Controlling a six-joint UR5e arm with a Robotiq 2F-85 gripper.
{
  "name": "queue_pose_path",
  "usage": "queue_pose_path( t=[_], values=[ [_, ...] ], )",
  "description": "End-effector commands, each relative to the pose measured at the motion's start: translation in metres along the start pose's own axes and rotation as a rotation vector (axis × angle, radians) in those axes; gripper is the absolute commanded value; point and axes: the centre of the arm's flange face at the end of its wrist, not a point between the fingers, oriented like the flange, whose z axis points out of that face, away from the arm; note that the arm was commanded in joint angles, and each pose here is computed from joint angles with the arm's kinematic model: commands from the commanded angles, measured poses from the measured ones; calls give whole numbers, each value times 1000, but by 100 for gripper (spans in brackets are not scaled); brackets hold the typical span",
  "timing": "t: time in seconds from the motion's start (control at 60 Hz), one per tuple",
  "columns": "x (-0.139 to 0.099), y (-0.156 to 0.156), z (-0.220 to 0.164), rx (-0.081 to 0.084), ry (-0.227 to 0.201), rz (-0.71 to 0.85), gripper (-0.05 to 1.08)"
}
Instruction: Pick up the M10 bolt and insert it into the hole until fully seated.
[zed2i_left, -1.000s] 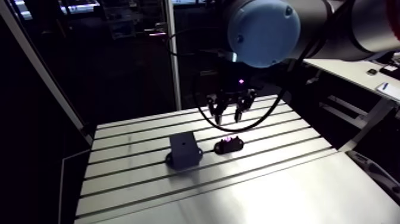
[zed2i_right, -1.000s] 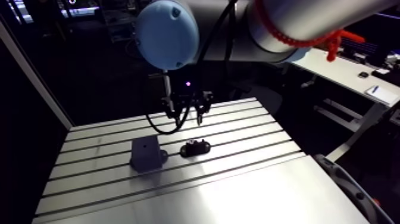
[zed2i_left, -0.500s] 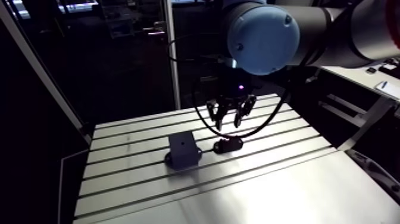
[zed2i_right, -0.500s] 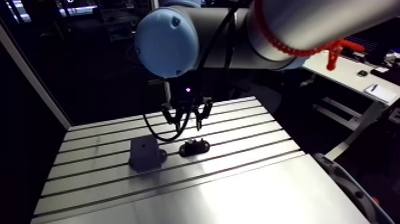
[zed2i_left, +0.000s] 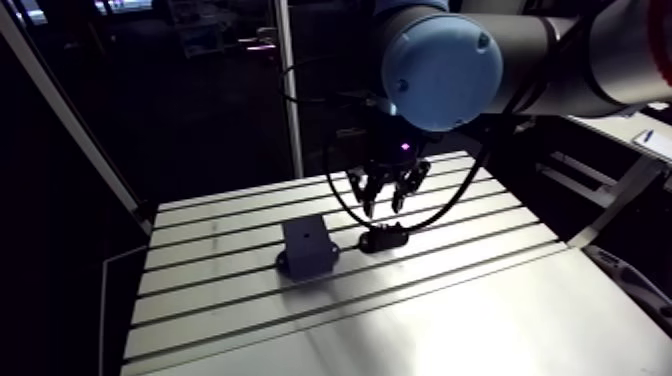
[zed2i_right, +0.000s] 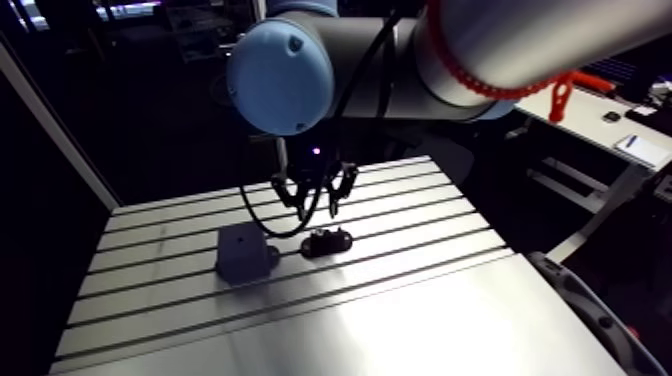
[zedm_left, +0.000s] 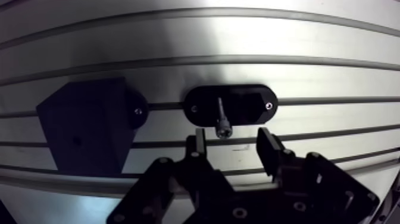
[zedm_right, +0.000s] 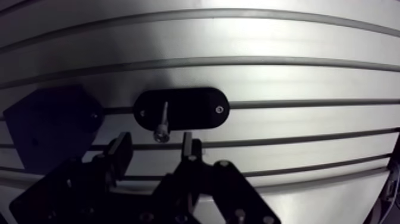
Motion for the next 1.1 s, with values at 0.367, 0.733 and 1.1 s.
queue_pose_path(
  t=[0.367,0.733,1.1],
  values=[
    [1,0,8,2,-15,-17,49],
    [1,-1,9,2,-17,-48,49],
    [0,-1,19,5,-37,-59,49]
  ],
)
